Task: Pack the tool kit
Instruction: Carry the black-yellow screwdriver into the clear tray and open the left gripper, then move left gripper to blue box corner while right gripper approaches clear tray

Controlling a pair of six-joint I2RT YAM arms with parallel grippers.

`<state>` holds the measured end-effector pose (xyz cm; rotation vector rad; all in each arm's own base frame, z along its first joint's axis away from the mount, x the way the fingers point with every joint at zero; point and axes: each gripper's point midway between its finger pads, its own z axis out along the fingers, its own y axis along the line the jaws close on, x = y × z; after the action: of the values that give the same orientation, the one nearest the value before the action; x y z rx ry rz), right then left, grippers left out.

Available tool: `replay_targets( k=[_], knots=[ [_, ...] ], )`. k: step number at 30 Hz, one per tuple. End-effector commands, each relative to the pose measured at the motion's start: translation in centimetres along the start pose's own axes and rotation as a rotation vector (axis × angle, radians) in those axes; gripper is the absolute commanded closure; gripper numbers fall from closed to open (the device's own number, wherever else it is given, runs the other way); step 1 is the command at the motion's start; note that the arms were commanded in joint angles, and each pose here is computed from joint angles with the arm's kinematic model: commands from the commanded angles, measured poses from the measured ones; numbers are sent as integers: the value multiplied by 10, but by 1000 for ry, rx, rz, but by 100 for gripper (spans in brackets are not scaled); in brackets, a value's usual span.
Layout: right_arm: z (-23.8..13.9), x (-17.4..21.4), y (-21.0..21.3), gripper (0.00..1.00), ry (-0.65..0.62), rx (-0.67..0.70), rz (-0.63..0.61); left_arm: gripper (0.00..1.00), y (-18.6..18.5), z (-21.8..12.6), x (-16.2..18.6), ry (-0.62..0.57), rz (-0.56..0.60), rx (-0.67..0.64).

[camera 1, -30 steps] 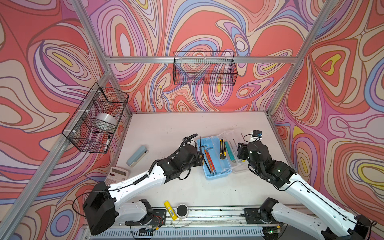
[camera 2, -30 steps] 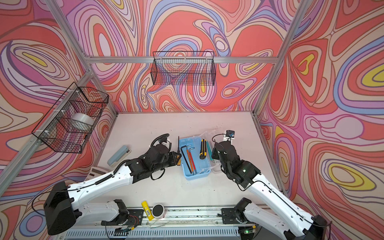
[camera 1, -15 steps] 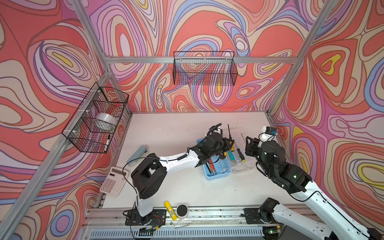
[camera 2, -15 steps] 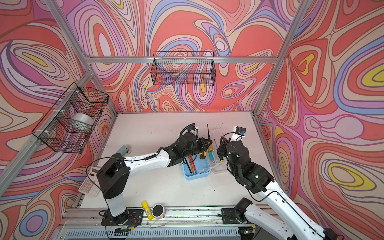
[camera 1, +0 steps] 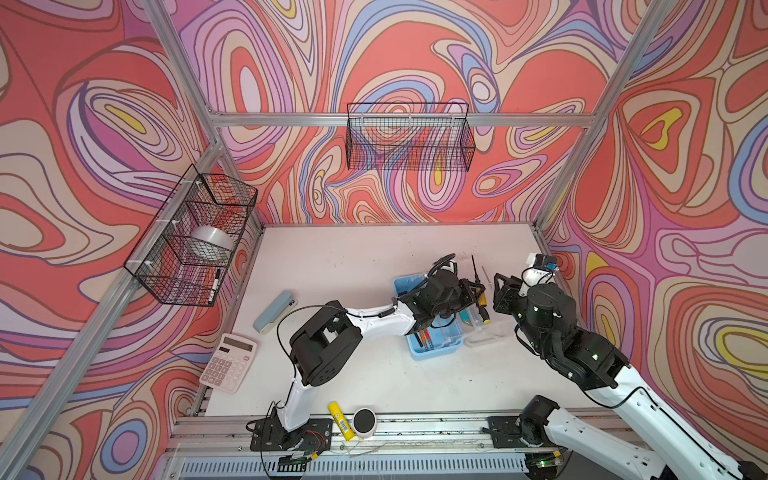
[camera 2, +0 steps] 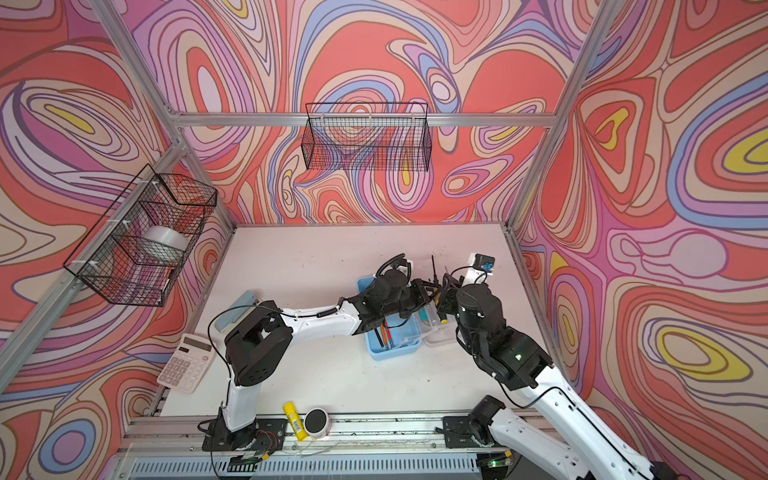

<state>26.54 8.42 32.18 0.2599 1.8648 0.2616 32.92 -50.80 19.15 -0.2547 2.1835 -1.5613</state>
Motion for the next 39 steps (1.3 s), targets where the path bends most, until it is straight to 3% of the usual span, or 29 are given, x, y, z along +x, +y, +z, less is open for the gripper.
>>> replay_targets(
  k=[1, 20, 29, 39],
  knots=[
    [-2, -1, -6, 59, -8, 17, -15, 100, -10, 9, -7, -32, -25, 27],
    [4, 4, -8, 59, -10, 35, -45, 99, 1, 31, 6, -16, -49, -51],
    [5, 7, -9, 58, -9, 41, -38, 76, 16, 36, 13, 1, -61, -103],
    [8, 10, -7, 56, 5, 40, -34, 63, 15, 34, 15, 11, -46, -109]
  ],
)
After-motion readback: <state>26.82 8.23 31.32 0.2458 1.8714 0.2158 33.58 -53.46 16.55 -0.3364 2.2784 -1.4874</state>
